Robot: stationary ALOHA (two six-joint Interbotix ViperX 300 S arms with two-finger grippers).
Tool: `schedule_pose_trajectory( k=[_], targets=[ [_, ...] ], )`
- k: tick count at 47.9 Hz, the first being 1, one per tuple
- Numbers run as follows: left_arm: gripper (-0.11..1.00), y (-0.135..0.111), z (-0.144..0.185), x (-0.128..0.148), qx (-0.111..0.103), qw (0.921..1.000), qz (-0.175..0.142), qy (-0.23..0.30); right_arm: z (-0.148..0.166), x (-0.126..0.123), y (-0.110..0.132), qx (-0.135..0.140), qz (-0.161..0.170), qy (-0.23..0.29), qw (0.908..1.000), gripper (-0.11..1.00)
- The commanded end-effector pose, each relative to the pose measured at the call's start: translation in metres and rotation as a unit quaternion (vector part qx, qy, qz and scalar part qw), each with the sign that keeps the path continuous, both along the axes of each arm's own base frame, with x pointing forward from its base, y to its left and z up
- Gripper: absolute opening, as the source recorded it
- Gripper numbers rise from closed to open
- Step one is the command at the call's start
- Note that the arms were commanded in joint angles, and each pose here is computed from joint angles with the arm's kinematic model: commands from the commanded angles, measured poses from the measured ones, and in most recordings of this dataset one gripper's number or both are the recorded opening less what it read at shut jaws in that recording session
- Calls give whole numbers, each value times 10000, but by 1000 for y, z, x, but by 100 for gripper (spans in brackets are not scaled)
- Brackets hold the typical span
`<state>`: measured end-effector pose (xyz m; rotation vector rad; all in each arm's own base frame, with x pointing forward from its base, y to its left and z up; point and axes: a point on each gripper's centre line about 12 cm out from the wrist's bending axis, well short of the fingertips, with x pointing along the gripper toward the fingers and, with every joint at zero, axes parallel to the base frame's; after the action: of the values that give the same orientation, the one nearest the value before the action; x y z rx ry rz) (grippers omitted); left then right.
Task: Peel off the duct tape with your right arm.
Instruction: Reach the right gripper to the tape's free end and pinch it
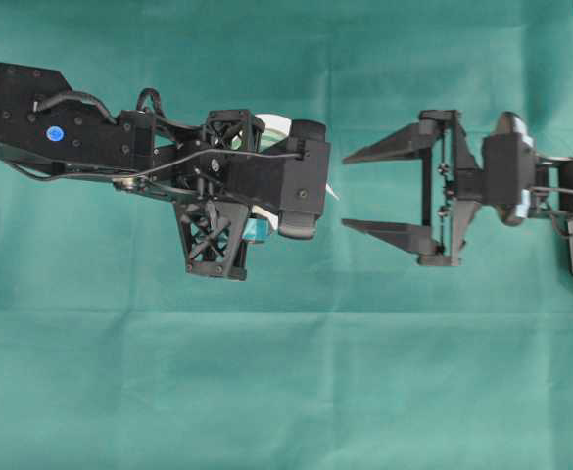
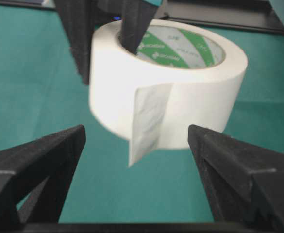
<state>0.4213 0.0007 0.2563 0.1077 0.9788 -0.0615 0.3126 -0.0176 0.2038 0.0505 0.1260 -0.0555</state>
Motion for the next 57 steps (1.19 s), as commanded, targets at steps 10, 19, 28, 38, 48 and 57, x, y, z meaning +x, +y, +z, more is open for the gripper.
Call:
schedule_pose_trajectory(
  k=[10, 19, 28, 38, 48, 57],
  targets=[
    [21, -2, 16, 3, 24, 9997, -46, -245, 6, 21, -4, 0, -39, -123, 9999, 81],
    [21, -4, 16, 3, 23, 9997, -69, -246, 6, 21, -4, 0, -39, -123, 9999, 81],
    [21, -6, 15, 2, 23, 9997, -92, -238, 5, 21, -4, 9, -48, -108, 9999, 64],
    [21, -9, 14, 2, 22, 9997, -123, -223, 3, 20, -6, 11, -71, -77, 9999, 8],
    [21, -9, 13, 0, 22, 9997, -123, -207, 1, 18, -6, 13, -71, -39, 10000, -5],
    [20, -8, 13, 0, 22, 9997, -115, -200, 0, 18, -6, 22, -72, -17, 10000, -7]
  ],
)
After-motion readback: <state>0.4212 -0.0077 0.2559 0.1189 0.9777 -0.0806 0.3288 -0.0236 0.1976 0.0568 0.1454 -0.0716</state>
